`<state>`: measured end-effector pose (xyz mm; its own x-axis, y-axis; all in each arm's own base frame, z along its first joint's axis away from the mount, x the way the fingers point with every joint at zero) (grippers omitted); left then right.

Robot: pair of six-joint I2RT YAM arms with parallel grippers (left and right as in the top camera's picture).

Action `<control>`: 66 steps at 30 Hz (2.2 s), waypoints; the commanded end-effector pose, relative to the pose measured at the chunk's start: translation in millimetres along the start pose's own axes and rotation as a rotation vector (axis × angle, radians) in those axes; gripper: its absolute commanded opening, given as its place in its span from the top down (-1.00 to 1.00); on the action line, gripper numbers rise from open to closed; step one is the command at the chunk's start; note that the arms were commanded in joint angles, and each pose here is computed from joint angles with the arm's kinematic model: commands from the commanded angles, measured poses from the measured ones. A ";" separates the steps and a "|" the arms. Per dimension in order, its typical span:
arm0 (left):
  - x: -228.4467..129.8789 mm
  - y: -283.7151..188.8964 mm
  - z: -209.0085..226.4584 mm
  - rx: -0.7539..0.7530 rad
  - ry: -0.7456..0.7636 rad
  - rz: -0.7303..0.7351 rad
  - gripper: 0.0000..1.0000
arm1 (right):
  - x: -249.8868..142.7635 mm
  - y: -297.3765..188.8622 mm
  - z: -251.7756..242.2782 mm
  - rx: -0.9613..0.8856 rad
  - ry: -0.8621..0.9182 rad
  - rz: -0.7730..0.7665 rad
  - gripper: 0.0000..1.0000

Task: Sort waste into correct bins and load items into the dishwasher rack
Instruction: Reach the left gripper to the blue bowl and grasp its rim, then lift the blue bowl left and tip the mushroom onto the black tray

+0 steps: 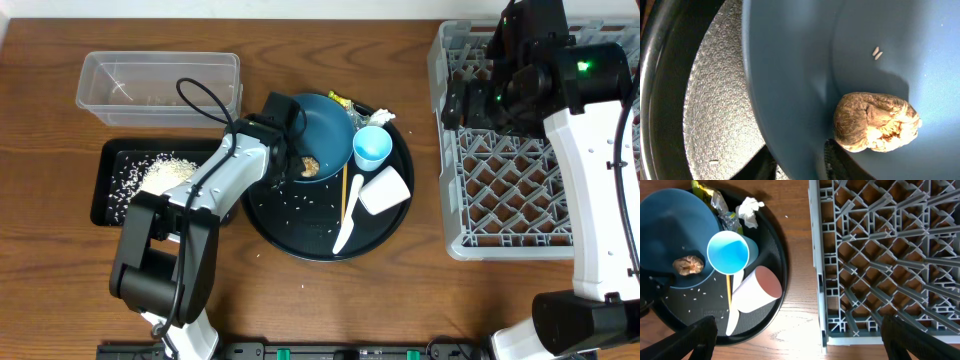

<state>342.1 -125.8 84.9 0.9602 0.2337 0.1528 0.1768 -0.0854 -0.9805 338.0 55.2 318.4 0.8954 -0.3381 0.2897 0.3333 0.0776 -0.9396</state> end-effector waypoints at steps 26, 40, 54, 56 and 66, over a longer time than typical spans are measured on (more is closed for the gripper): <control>11.5 -18.2 17.1 0.004 -0.043 -0.032 0.88 | 0.2 -5.7 -0.4 0.008 0.014 -0.015 -0.99; 8.8 -100.1 31.0 -0.062 -0.029 -0.170 0.88 | 0.2 -5.7 -0.4 0.008 0.014 -0.015 -0.99; -7.8 -152.0 100.3 0.028 -0.175 -0.198 0.88 | 0.2 -5.7 -0.4 0.008 0.014 -0.015 -0.98; -7.1 -155.8 122.0 0.083 -0.235 -0.205 0.88 | 0.2 -5.7 -0.4 0.008 0.014 -0.015 -0.99; -15.2 -172.9 210.2 0.444 -0.399 -0.223 0.87 | 0.2 -5.7 -0.4 0.008 0.014 -0.015 -0.99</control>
<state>258.8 68.8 216.0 0.7597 0.5681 0.3165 0.1978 0.2618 -0.9447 338.0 55.3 318.4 0.8954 -0.3384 0.2894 0.3332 0.0780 -0.9396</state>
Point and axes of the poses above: each gripper's point midway between its finger pads, its own y axis out along the fingers, its own z axis along the line the jaws close on, x = y × z, the point moved 6 cm from there along -y, back along the fingers, and after that the axes turned 13 degrees about y, right-handed, at the moved point
